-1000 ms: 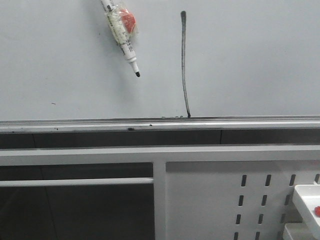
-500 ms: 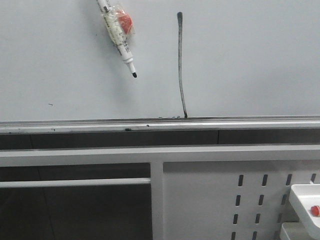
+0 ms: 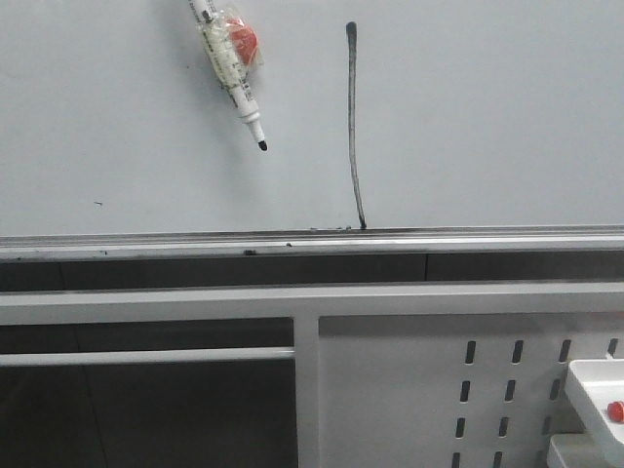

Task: Write number 1 on whiteboard

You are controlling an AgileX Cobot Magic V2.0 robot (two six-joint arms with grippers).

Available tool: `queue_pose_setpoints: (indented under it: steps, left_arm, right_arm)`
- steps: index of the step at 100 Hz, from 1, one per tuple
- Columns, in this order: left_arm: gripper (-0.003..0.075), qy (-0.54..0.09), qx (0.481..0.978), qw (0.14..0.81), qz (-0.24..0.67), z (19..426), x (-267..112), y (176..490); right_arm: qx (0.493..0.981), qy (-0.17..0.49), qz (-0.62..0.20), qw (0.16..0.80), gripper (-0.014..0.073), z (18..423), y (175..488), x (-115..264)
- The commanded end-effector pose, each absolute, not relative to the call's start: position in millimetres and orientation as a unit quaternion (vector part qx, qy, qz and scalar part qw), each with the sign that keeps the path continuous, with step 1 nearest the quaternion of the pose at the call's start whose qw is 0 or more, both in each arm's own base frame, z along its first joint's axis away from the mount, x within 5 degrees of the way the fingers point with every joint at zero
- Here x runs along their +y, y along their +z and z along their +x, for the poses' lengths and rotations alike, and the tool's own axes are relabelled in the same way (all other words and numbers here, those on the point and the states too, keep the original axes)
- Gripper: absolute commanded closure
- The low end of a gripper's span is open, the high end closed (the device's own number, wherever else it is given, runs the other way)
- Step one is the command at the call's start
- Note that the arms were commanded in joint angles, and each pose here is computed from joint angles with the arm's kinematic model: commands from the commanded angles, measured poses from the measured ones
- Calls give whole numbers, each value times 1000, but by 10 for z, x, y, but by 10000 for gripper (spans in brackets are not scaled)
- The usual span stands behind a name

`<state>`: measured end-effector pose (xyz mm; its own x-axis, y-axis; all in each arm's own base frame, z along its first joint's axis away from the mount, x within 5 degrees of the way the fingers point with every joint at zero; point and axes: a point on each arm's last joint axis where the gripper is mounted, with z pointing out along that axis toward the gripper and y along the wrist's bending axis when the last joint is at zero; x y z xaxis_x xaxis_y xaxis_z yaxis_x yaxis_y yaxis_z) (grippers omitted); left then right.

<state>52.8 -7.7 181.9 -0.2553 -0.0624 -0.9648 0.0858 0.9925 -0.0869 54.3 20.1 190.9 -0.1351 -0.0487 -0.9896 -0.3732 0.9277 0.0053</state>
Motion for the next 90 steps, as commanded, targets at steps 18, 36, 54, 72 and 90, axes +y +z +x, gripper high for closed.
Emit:
queue_pose_setpoints:
  steps: [18, 36, 54, 72, 90]
  left_arm:
    - [740, -67, 781, 621, -3, 533, -74, 1746]
    - [740, -67, 781, 621, -3, 533, -74, 1746]
    - [740, -67, 781, 621, -3, 533, -74, 1746]
    - [740, -67, 781, 621, -3, 533, -74, 1746]
    - [740, -67, 781, 621, -3, 533, -74, 1746]
  right_arm:
    - [764, 107, -137, 622, 645, 511, 1806, 154]
    - [762, 108, -137, 623, 645, 511, 1809, 155]
    - [762, 108, -137, 623, 645, 511, 1809, 155]
    - [762, 108, -137, 623, 645, 511, 1809, 155]
    - [762, 108, -137, 623, 645, 511, 1809, 155]
